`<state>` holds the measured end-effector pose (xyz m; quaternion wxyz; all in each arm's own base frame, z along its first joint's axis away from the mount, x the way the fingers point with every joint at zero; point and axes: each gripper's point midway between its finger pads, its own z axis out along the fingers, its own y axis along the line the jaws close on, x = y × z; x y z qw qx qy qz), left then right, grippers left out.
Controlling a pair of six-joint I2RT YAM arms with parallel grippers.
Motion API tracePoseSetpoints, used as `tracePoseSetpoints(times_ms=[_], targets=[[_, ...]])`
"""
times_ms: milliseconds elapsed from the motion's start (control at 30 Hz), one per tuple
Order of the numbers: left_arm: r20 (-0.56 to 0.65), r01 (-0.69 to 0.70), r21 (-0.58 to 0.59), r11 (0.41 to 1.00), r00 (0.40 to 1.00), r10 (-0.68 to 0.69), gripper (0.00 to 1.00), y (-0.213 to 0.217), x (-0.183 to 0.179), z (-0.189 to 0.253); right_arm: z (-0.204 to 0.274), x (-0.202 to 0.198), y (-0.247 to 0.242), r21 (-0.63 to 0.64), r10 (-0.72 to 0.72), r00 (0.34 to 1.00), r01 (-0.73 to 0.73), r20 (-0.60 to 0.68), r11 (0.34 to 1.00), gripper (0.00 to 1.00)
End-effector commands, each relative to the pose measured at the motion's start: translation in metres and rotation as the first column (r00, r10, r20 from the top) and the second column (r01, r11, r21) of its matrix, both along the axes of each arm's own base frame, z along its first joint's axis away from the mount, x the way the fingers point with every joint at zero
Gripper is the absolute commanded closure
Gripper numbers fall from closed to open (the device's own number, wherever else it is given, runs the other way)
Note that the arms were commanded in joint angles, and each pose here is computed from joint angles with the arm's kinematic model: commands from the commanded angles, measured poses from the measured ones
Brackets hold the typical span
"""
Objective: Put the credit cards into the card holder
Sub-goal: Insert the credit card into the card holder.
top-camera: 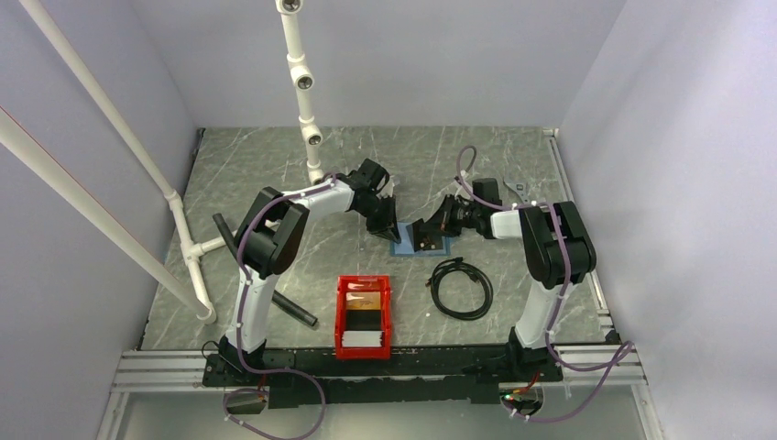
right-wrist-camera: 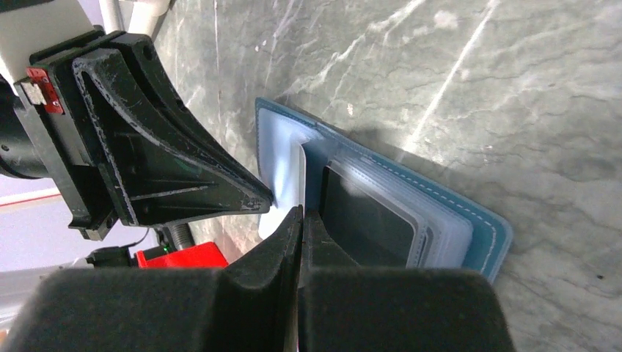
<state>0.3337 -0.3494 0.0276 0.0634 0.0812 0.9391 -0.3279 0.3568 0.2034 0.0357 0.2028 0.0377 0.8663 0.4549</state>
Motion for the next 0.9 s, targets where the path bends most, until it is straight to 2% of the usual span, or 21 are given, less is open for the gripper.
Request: tracePoseSetpoints(times_ms=[0,233,333,400,433,500,633,867], targets=[[-0.003,-0.006,0.048,0.999,1.0,0.006,0.93,0.01,0.0,-0.019,-0.001,0.003,0.012,0.016,0.007,0.997,-0.009,0.08,1.0,1.0],[0.001,-0.003,0.028,1.0,1.0,0.003,0.94,0.006,0.001,-0.015,0.001,-0.001,0.013,0.061,-0.079,0.991,0.073,0.107,0.995,0.99],[0.004,0.002,0.009,1.0,1.0,-0.002,0.93,0.003,0.003,-0.009,-0.006,-0.002,0.005,-0.005,-0.117,0.988,0.118,0.096,0.993,0.85],[0.009,0.007,-0.007,1.0,1.0,-0.007,0.92,0.0,0.003,-0.005,-0.005,-0.001,-0.004,-0.082,-0.124,0.985,0.134,0.12,0.987,0.84],[0.01,0.009,-0.013,1.0,1.0,-0.009,0.92,-0.001,0.003,-0.003,-0.006,-0.001,-0.009,-0.115,-0.126,0.984,0.141,0.128,0.983,0.84],[0.009,0.008,-0.004,1.0,1.0,-0.008,0.93,0.001,0.004,-0.004,-0.005,0.001,-0.013,-0.132,-0.114,0.984,0.132,0.135,0.982,0.99],[-0.002,-0.004,-0.01,1.0,1.0,0.004,0.93,0.002,0.003,-0.007,-0.005,0.005,-0.003,-0.068,-0.083,0.99,0.091,0.11,0.994,1.0],[-0.009,-0.015,-0.017,1.0,1.0,0.015,0.93,0.002,0.001,-0.008,0.001,0.012,0.004,0.02,-0.131,0.984,0.13,0.122,0.991,1.0]])
